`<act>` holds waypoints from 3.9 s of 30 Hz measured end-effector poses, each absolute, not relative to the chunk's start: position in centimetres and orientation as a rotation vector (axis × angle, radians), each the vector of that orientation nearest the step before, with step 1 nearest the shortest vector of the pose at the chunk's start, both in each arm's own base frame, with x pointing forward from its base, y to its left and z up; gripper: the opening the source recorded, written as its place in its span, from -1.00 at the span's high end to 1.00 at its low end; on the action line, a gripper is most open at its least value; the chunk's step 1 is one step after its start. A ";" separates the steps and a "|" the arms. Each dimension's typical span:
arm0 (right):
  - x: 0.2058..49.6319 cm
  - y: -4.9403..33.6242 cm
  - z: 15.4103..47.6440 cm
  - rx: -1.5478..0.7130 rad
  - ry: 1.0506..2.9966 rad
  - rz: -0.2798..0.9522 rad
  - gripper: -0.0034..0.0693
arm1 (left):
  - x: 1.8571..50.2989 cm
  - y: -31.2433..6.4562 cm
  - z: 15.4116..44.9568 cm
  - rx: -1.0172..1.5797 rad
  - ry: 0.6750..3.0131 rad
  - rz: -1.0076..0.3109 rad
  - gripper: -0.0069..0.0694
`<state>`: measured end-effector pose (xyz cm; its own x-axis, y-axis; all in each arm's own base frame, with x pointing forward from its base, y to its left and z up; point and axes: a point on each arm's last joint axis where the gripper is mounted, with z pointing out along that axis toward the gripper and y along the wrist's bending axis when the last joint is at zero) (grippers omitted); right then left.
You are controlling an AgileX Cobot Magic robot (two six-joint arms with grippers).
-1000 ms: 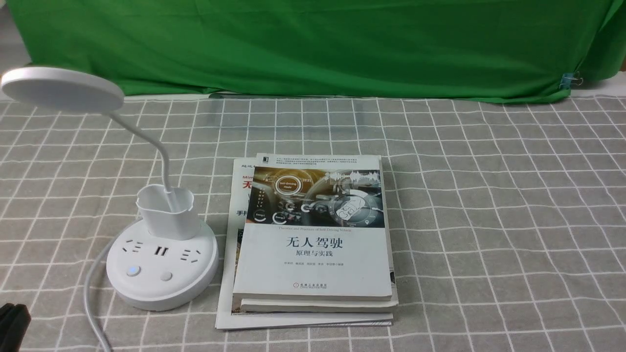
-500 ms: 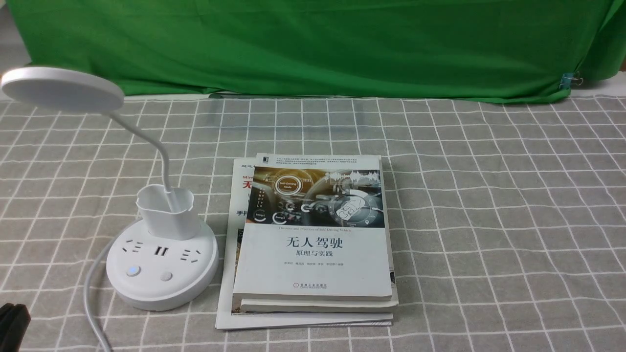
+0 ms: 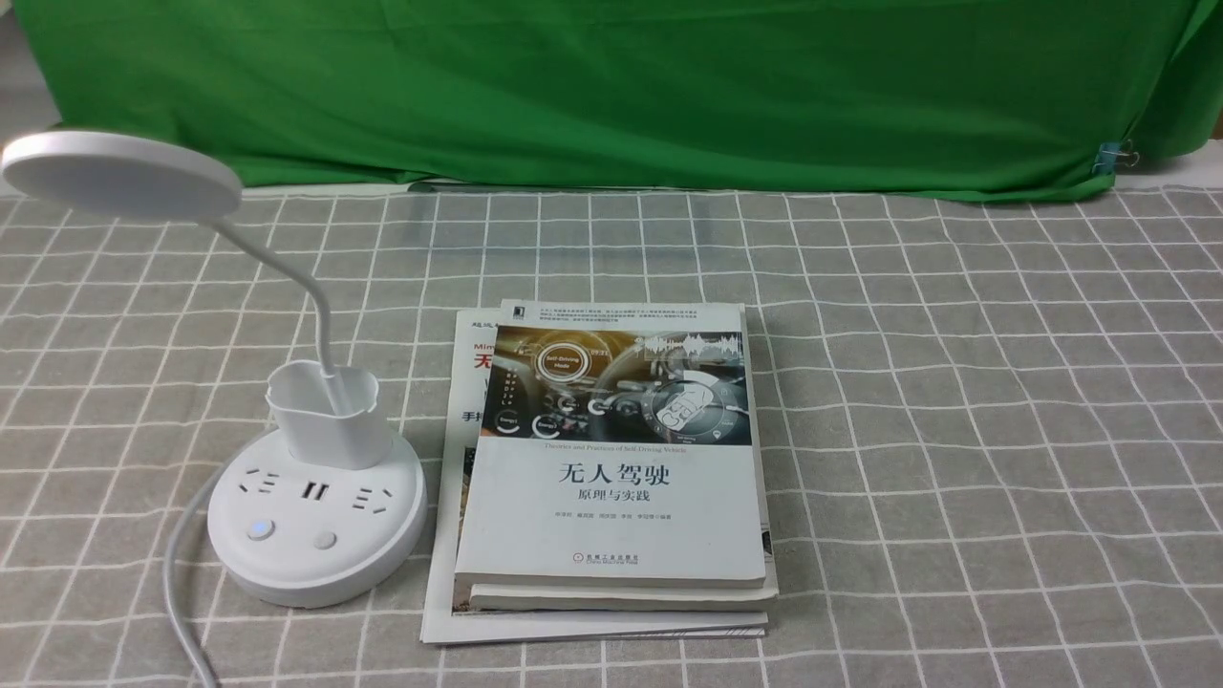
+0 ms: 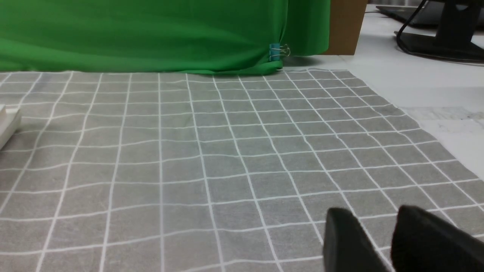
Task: Turn on the desk lamp on the grey coffee tablecloth with your hand.
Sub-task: 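Press the power button on the lamp base to turn the lamp on with the left gripper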
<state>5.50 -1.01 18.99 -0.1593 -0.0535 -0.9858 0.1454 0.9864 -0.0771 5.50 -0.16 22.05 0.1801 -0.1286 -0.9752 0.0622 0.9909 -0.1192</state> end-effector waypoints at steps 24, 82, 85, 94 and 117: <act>5.5 -1.0 19.0 0.069 1.722 -0.175 0.23 | 11.5 -0.8 24.7 -0.188 1.906 -0.228 0.77; 5.5 -1.0 19.0 0.069 1.722 -0.175 0.23 | 22.9 -6.8 19.9 0.347 2.512 -0.052 0.77; 5.5 -1.0 19.0 0.069 1.722 -0.175 0.23 | 23.2 -6.9 19.5 0.355 2.509 -0.053 0.77; 5.5 -1.0 19.0 0.069 1.722 -0.175 0.23 | 23.9 -7.1 18.0 0.385 2.543 -0.036 0.77; 5.5 -1.0 19.0 0.069 1.722 -0.175 0.23 | 24.4 -7.3 17.2 0.387 2.554 -0.038 0.77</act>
